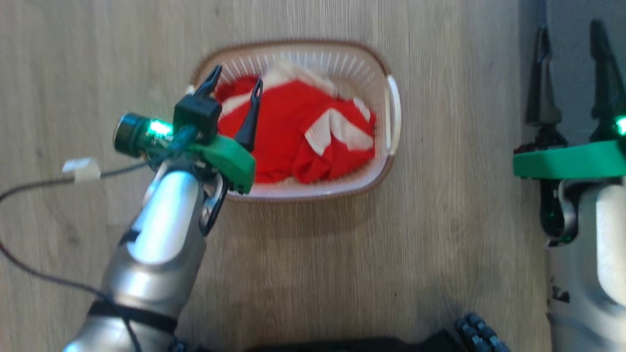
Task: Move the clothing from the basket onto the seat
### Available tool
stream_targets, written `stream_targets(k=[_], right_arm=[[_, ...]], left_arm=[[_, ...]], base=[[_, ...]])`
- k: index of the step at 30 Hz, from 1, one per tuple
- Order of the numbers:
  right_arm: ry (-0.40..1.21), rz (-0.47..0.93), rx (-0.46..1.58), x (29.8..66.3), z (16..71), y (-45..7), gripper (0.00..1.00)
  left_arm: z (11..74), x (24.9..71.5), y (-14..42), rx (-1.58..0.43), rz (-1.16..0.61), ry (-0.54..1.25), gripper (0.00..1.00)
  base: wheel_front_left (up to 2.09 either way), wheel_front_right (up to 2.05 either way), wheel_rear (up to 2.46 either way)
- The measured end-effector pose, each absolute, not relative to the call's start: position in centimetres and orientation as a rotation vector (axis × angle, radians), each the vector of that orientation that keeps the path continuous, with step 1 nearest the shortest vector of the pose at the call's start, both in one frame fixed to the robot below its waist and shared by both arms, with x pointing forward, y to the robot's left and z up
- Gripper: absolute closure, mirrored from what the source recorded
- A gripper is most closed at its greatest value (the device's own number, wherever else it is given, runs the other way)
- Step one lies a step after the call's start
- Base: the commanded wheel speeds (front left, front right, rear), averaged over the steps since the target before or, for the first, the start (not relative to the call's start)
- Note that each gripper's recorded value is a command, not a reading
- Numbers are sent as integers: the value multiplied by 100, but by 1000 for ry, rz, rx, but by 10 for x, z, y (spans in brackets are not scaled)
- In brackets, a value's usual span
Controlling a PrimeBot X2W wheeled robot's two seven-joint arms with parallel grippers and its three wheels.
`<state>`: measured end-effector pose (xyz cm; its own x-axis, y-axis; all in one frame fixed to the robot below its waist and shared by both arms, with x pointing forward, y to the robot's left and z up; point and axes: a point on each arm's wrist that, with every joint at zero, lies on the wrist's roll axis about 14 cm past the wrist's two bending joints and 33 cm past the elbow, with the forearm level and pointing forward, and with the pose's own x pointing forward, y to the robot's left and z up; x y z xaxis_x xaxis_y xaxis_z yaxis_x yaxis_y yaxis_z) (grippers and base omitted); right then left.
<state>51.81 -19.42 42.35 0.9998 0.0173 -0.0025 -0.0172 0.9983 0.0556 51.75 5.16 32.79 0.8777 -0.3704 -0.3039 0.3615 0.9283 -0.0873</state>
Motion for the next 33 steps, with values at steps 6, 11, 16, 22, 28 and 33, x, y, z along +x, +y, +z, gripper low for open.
stream_targets(k=[6, 11, 16, 22, 28, 33], right_arm=[[85, 0, 39, 527, 374, -202, 0], [142, -7, 40, 524, 348, -207, 0], [174, -22, 37, 520, 333, -215, 0], [217, -33, 37, 516, 312, -221, 0], [239, -37, 38, 514, 298, -224, 0], [248, -56, 34, 510, 294, -233, 0]], left_arm=[[242, 515, 29, 72, -521, 536, 0], [194, 508, 14, 129, -602, 691, 0], [162, 507, 2, 176, -658, 806, 0], [126, 503, -1, 169, -658, 925, 0], [97, 499, -4, 158, -660, 988, 0], [81, 504, -2, 159, -653, 998, 0]], base=[[0, 0, 0], [0, 0, 0], [0, 0, 0], [0, 0, 0], [0, 0, 0], [0, 0, 0]])
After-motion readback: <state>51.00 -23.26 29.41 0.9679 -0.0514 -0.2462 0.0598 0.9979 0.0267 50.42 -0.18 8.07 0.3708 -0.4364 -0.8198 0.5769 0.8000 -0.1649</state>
